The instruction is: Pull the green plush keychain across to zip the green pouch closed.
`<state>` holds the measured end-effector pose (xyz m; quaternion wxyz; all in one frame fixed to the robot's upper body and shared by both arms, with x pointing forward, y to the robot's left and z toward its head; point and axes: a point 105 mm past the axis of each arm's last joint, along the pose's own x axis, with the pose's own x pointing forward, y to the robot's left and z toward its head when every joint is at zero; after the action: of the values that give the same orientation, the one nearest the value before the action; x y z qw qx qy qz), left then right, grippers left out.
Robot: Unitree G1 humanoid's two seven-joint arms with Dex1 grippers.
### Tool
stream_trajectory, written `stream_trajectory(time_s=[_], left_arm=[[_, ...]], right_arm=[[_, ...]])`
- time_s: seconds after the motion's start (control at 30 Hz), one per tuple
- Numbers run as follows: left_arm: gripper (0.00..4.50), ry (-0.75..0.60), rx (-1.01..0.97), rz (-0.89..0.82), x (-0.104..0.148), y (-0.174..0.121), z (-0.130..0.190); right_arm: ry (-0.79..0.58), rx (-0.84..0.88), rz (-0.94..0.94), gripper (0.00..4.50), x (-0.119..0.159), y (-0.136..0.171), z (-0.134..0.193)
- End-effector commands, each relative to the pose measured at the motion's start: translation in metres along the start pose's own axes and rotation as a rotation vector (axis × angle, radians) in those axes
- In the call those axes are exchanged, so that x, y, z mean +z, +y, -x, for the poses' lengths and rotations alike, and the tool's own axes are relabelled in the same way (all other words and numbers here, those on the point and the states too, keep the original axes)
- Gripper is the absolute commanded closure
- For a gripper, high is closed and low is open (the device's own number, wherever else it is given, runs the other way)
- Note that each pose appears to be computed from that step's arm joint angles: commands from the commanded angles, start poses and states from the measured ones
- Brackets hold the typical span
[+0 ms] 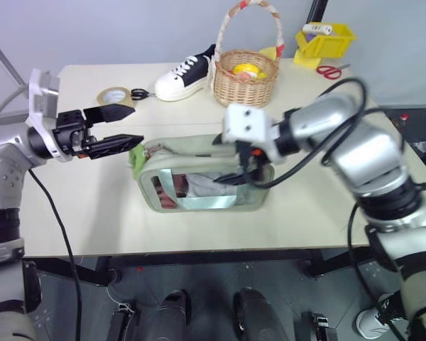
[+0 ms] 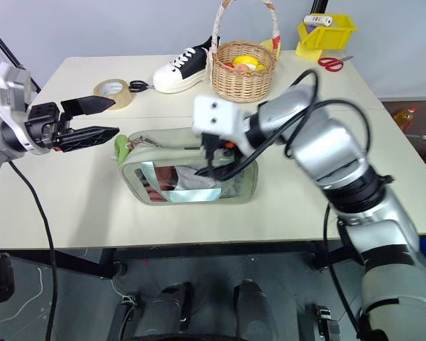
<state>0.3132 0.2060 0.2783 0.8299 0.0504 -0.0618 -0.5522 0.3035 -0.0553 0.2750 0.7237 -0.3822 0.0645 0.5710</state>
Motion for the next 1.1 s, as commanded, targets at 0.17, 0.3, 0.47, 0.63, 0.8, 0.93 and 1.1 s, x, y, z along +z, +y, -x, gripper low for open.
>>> stream_trajectory(time_s=[0.17,0.3,0.47,0.63,0.8,0.93,1.1], left_arm=[[0.0,0.001,-0.001,-0.053,0.011,0.002,0.001],[0.0,0.01,0.002,-0.05,0.011,0.002,0.003],[0.0,0.022,0.002,-0.051,0.012,0.0,0.005],[0.0,0.068,0.005,-0.051,0.007,0.001,0.008],[0.0,0.294,-0.004,-0.059,-0.026,-0.004,0.026],[0.0,0.398,-0.077,-0.036,-0.05,-0.016,0.03],[0.0,0.429,-0.011,-0.07,-0.07,-0.002,0.02]], right_arm=[[0.027,-0.071,0.042,0.29,-0.021,0.005,0.032],[0.105,-0.091,0.036,1.84,-0.052,0.007,0.034],[0.116,-0.111,0.033,4.48,-0.061,0.006,0.033],[0.103,-0.117,0.032,4.48,-0.059,0.005,0.032],[0.107,-0.118,0.006,4.48,-0.057,0.006,0.03],[0.113,-0.118,-0.023,4.48,-0.057,0.008,0.029],[0.11,-0.121,-0.032,4.48,-0.056,0.008,0.029]])
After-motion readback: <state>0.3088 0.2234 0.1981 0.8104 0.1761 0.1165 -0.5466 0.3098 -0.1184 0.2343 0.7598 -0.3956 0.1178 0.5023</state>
